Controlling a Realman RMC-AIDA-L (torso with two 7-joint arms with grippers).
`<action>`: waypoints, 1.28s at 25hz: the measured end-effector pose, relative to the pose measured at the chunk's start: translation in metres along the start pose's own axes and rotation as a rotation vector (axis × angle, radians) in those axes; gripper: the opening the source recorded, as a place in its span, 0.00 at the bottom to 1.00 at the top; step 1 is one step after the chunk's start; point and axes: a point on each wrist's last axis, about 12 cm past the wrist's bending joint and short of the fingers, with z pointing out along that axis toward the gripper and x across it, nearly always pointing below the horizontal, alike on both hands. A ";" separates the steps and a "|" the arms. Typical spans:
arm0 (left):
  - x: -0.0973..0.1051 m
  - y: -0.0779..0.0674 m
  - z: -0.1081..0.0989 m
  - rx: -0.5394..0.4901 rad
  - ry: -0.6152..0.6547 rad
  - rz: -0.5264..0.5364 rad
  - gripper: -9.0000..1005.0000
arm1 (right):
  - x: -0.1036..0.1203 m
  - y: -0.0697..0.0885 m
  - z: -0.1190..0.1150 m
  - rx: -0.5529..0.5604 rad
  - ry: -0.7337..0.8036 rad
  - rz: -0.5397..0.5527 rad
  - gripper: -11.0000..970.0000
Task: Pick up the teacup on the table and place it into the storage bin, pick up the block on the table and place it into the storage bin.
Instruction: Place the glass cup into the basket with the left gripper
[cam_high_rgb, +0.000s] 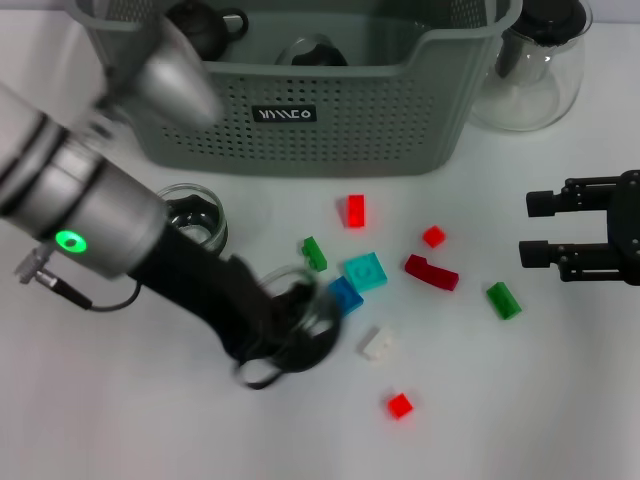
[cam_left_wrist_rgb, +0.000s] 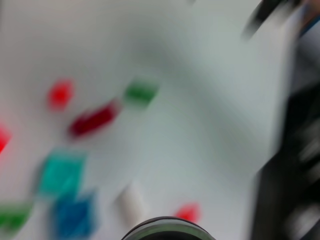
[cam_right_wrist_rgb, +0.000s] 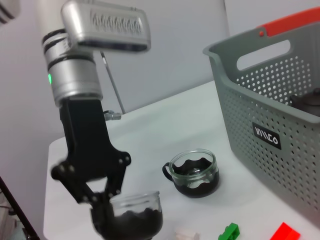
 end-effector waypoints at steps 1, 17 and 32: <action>0.003 0.004 -0.004 0.066 -0.070 0.001 0.05 | 0.000 0.000 0.000 -0.001 0.000 0.000 0.71; -0.067 0.064 -0.115 0.014 -1.011 -0.014 0.05 | 0.005 0.002 -0.003 0.008 -0.007 0.010 0.71; -0.167 0.106 -0.019 -0.667 -0.290 -0.065 0.06 | 0.003 0.002 0.001 0.000 -0.012 0.008 0.71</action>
